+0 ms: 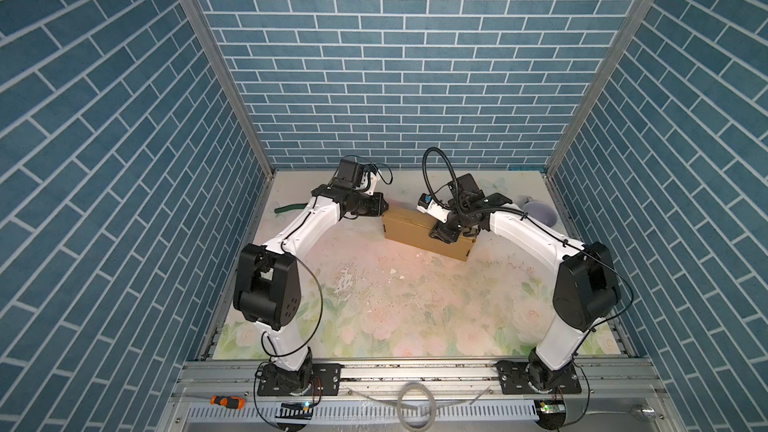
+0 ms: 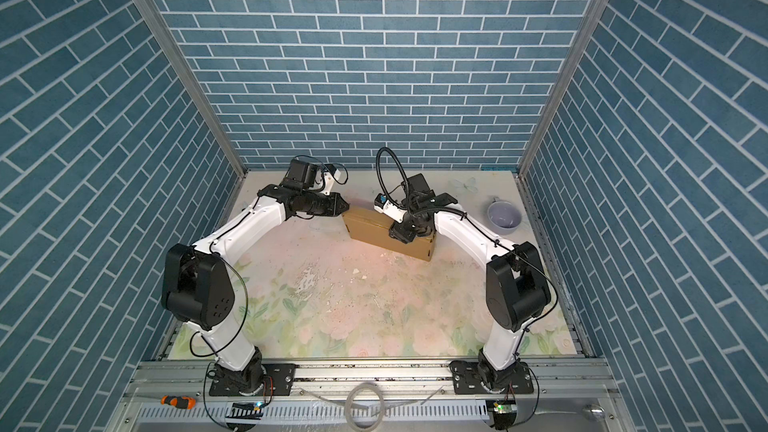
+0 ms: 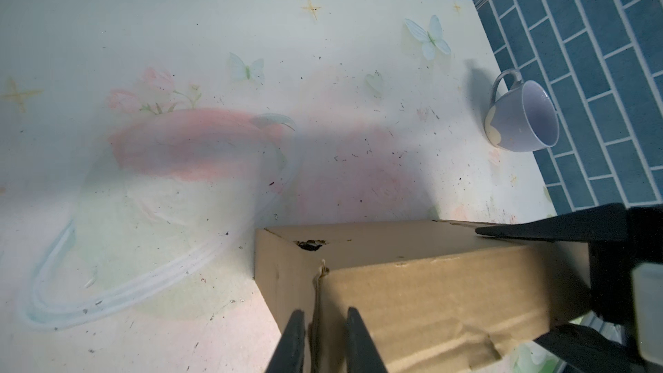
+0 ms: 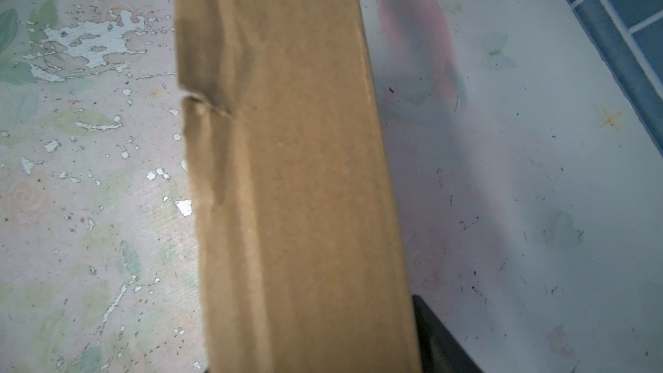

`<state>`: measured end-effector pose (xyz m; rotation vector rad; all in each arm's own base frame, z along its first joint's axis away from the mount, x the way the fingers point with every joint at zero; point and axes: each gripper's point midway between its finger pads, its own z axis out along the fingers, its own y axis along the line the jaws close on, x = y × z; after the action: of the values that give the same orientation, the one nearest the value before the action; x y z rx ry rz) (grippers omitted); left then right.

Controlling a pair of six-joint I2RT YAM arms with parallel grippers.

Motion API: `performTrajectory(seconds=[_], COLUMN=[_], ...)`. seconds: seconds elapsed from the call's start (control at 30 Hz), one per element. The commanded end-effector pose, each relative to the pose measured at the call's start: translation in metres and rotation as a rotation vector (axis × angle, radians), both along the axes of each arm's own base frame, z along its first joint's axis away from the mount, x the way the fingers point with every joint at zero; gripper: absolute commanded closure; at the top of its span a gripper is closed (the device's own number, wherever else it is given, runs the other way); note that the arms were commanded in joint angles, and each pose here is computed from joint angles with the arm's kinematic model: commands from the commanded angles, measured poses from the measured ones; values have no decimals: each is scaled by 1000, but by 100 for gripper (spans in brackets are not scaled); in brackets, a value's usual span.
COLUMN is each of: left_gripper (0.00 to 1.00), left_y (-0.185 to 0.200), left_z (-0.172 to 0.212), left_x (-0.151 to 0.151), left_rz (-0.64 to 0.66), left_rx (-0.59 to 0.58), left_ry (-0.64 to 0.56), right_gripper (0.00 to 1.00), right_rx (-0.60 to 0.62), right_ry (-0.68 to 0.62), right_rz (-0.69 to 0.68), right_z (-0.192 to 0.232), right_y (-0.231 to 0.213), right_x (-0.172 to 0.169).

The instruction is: Fold the paper box

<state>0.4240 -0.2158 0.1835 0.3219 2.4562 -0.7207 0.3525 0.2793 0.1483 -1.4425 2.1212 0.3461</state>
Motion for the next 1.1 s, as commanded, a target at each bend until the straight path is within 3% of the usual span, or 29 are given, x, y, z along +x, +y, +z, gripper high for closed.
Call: performTrajectory(seconds=[0.0, 0.17, 0.33, 0.57, 0.8, 0.93, 1.07], left_gripper=[65, 36, 26, 36, 48, 47, 35], left_y=[13, 15, -1, 3, 9, 4, 0], left_z=[-28, 18, 7, -40, -62, -45, 4], left_x=[-26, -16, -18, -24, -23, -22, -18], left_rz=[-3, 4, -30, -8, 5, -3, -8], left_rx=[86, -63, -174, -134, -76, -132, -209], left_ry=[132, 57, 98, 182, 225, 216, 128], right_gripper=[41, 43, 43, 42, 40, 40, 41], right_rx=[-57, -62, -59, -52, -38, -33, -42], right_ry=[97, 96, 89, 77, 74, 75, 87], right_rz=[1, 6, 9, 6, 5, 8, 9], right_z=[-31, -33, -31, -25, -21, -22, -27], right_y=[-5, -5, -4, -5, -2, -1, -2], right_x=[-7, -7, -7, -7, -5, -5, -6])
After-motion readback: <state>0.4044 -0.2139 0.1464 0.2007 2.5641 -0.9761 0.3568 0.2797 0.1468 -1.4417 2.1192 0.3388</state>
